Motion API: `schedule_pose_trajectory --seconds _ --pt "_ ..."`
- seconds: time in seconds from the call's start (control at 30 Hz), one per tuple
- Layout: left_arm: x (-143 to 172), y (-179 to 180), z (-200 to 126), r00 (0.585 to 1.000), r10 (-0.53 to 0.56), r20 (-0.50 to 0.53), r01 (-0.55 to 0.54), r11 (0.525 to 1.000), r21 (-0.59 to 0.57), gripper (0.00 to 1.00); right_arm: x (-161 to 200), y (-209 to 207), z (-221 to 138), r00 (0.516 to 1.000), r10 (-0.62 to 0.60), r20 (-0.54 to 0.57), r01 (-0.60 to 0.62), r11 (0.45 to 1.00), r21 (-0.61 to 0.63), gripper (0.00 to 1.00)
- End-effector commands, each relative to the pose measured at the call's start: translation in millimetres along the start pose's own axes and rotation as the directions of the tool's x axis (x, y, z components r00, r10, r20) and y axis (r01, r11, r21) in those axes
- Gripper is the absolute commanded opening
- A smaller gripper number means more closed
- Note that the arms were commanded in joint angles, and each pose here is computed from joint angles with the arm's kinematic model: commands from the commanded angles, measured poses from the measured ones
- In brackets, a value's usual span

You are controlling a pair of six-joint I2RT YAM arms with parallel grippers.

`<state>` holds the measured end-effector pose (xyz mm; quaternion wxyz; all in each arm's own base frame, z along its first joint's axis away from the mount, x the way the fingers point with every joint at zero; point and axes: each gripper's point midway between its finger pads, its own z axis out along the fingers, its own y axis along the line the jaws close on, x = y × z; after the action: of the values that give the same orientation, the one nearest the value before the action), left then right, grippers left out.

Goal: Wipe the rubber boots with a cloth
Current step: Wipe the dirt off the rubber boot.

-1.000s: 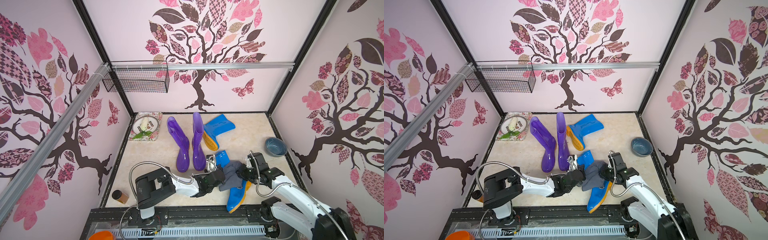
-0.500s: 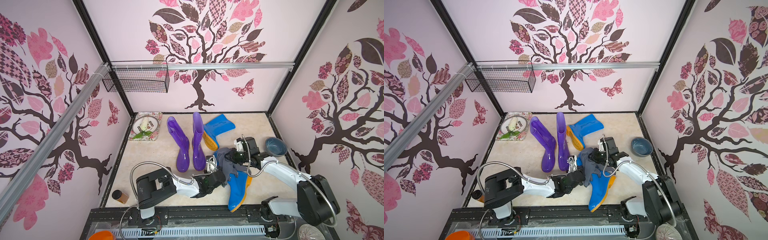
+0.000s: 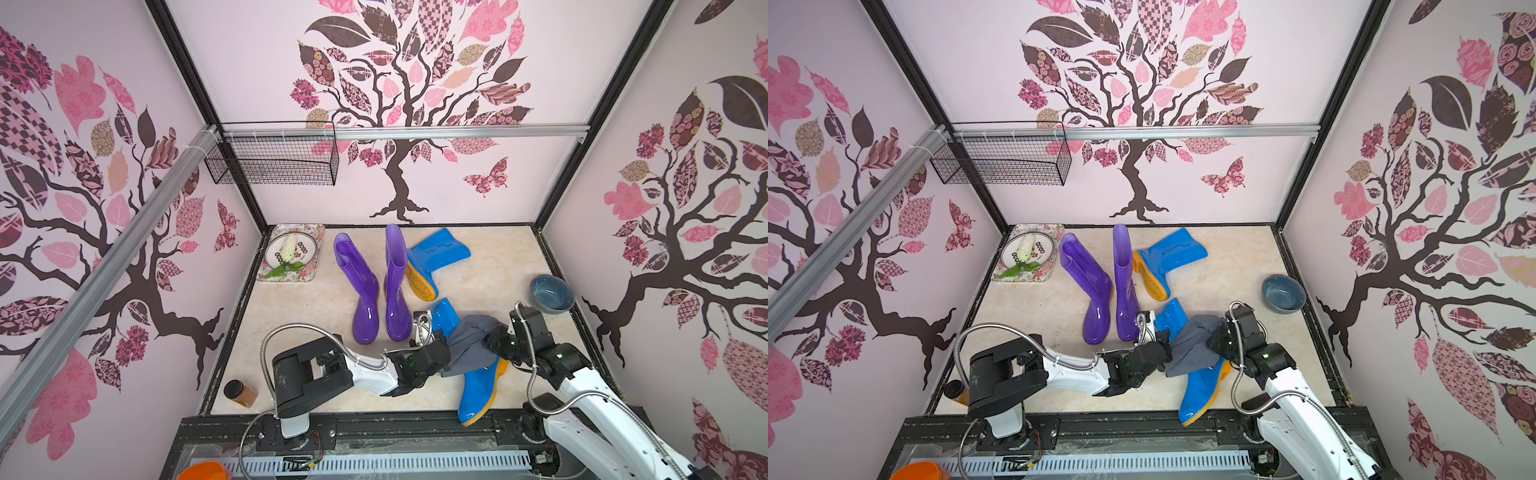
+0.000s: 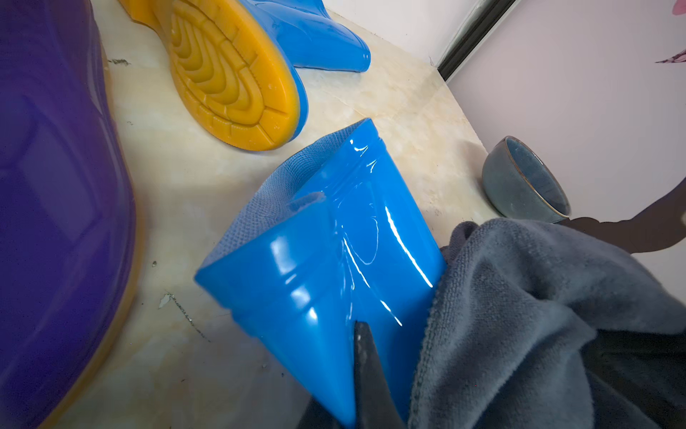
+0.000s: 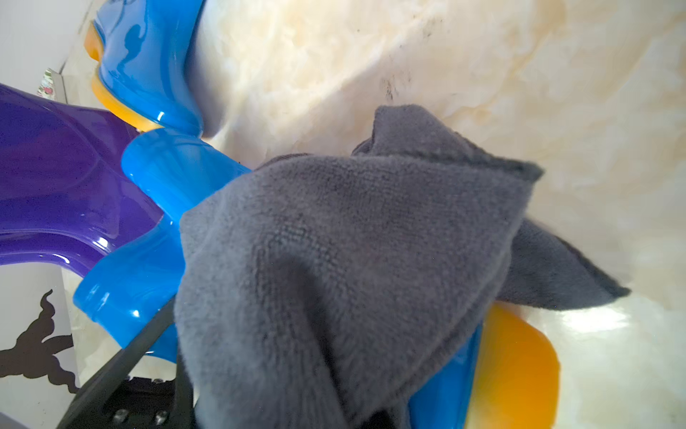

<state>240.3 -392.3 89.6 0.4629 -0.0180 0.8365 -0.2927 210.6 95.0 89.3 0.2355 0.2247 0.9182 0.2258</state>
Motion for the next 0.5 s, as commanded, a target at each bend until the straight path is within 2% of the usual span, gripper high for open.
schedule_pose_trajectory --seconds 0.0,0.1,0.2,0.33,0.37,0.47 --pt "-5.0 -11.6 -2.4 1.000 -0.016 0.012 0.015 0.999 0.047 0.00 12.7 28.5 21.7 0.994 -0.045 -0.104 0.029 0.989 -0.148 0.00" --pt "-3.3 -12.7 -4.0 1.000 -0.010 0.010 0.009 0.999 0.045 0.00 -5.1 82.4 19.5 0.981 -0.162 -0.107 0.122 0.942 -0.311 0.00" --pt "-2.5 -14.1 -4.7 1.000 0.000 0.011 0.000 0.999 0.041 0.00 -23.3 131.5 9.0 0.963 -0.258 -0.074 0.198 0.871 -0.449 0.00" --pt "-10.6 -18.0 -8.8 1.000 0.001 0.028 -0.002 0.999 0.045 0.00 -43.8 159.8 -3.7 0.953 -0.299 -0.044 0.244 0.848 -0.469 0.00" --pt "-13.1 -18.6 -10.3 0.999 0.007 0.033 -0.008 0.999 0.045 0.00 -51.4 161.7 -11.9 0.956 -0.294 -0.020 0.255 0.858 -0.445 0.00" --pt "-22.5 -24.3 -13.3 0.998 0.028 0.049 -0.030 0.998 0.048 0.00 -83.6 162.8 -56.2 0.958 -0.219 0.186 0.277 0.878 -0.391 0.00"
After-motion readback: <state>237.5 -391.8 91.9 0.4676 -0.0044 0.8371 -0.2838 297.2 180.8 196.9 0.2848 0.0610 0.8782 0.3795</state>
